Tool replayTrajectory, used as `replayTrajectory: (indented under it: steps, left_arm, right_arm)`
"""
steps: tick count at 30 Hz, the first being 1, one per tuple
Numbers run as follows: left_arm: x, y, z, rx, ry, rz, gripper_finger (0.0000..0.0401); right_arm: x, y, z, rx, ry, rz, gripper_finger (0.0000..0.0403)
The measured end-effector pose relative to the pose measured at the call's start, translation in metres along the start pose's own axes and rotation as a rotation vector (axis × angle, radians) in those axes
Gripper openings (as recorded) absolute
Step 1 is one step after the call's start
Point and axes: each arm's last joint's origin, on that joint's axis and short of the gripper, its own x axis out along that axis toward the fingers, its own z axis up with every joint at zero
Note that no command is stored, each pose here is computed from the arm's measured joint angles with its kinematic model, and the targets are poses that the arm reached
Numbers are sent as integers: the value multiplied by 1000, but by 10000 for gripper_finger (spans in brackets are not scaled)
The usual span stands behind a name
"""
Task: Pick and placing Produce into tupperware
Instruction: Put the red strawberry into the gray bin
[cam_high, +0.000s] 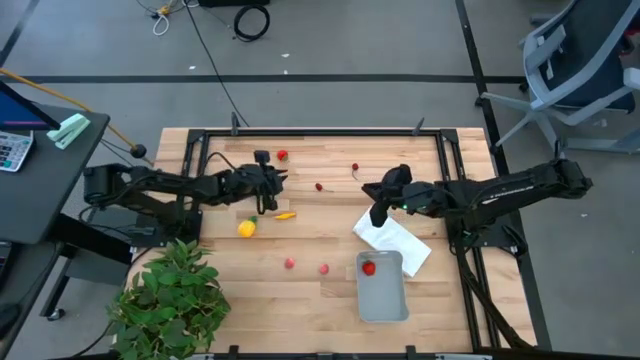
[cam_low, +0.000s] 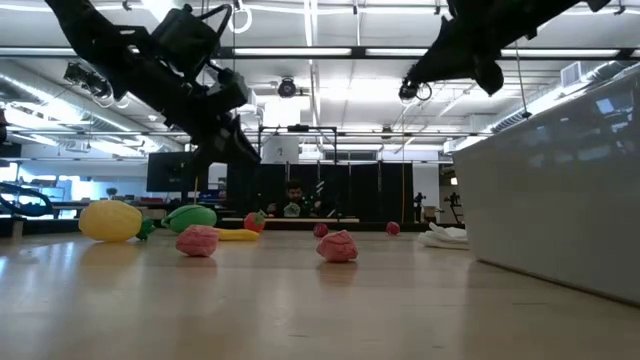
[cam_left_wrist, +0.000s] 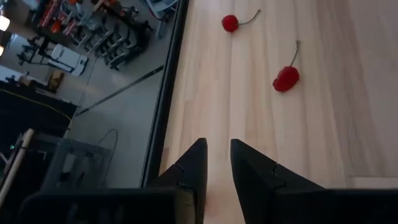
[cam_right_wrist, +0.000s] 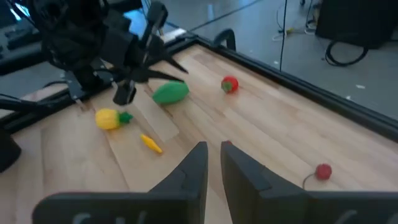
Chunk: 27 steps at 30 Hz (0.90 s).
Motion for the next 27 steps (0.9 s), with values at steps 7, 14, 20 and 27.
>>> replayTrajectory:
  steps: [7,14,20,27]
  left_arm:
    - [-5,-6,13,-37,-85,4,67]
    - [3,14,12,-122,-58,61,88]
    - [12,38,-1,-106,46,101,137]
    - [22,52,-23,-67,94,-41,190]
  right_arm:
    - [-5,-1,4,-49,-17,8,52]
    - [-5,-1,4,-60,-17,8,52]
    - [-4,-1,4,-57,-17,8,52]
    - [-2,-1,2,-17,-9,5,52]
